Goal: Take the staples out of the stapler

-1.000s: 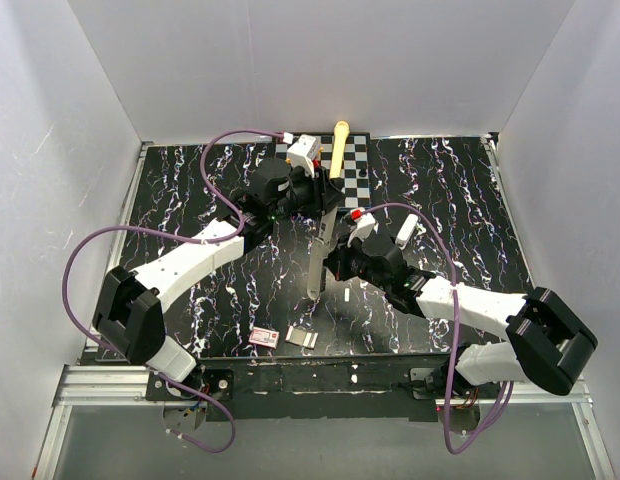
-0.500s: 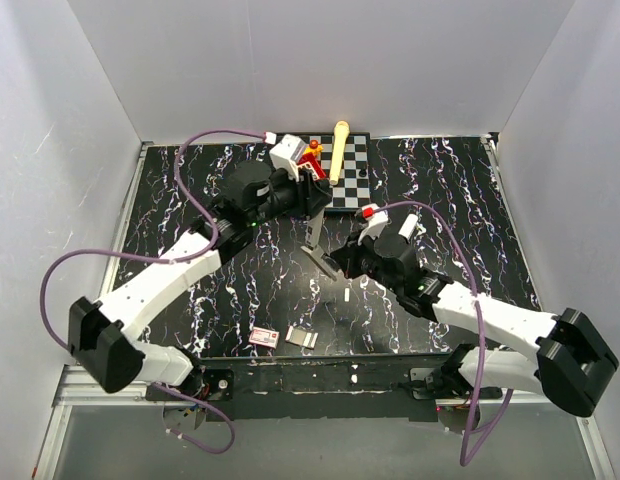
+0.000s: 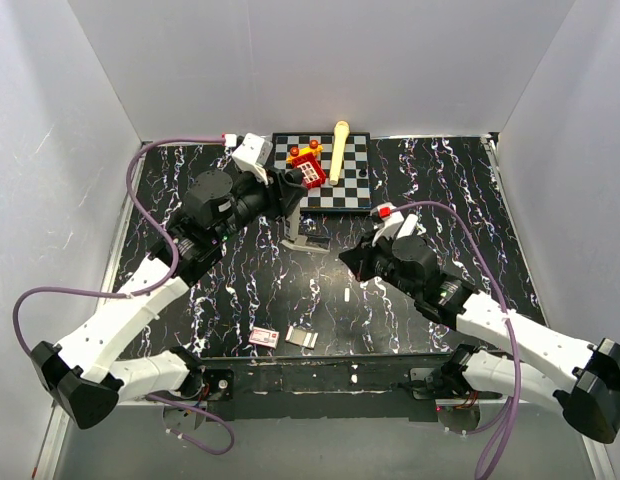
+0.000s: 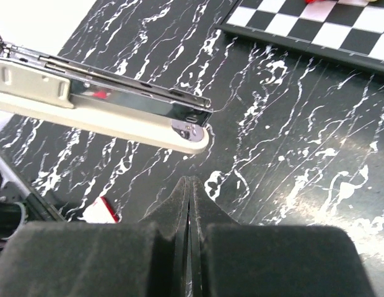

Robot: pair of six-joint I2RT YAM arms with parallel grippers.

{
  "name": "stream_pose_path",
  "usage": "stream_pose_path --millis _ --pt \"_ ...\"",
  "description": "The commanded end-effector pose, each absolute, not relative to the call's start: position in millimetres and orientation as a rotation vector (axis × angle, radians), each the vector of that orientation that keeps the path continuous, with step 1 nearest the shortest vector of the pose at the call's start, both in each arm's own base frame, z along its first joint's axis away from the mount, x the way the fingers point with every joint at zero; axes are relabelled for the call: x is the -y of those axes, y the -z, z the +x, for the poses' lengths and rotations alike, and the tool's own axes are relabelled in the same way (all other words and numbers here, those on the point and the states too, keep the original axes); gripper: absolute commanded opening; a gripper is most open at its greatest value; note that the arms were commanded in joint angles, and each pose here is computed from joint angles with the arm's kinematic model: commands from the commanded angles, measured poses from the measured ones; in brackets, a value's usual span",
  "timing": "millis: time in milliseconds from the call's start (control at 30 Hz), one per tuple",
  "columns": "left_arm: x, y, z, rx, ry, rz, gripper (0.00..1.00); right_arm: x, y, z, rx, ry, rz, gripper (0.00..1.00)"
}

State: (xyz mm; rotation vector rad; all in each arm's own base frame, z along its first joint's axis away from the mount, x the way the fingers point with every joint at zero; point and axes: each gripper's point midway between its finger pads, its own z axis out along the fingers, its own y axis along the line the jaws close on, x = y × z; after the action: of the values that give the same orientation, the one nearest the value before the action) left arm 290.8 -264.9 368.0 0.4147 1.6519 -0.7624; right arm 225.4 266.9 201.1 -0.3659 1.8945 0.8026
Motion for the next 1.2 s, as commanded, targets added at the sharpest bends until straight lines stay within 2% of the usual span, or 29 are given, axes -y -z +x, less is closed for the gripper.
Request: stream_pose_path --millis 0,467,733,1167 --pt "250 -406 283 -1.541 0.761 0.359 0.0 -280 -210 207 -1.908 -0.949 -0.357 0.01" --pt "234 -428 279 -1.506 0.782 0.237 0.0 -335 -201 185 -1.954 -1.13 -0.282 0.01" --pt "229 -419 267 -1.565 0.839 0.175 0.0 -333 -212 212 -1.91 -1.019 -0.178 0.01" --pt "238 -385 232 -1.697 0.982 0.243 0.0 -322 -256 234 -1.77 -0.805 -0.318 0.01"
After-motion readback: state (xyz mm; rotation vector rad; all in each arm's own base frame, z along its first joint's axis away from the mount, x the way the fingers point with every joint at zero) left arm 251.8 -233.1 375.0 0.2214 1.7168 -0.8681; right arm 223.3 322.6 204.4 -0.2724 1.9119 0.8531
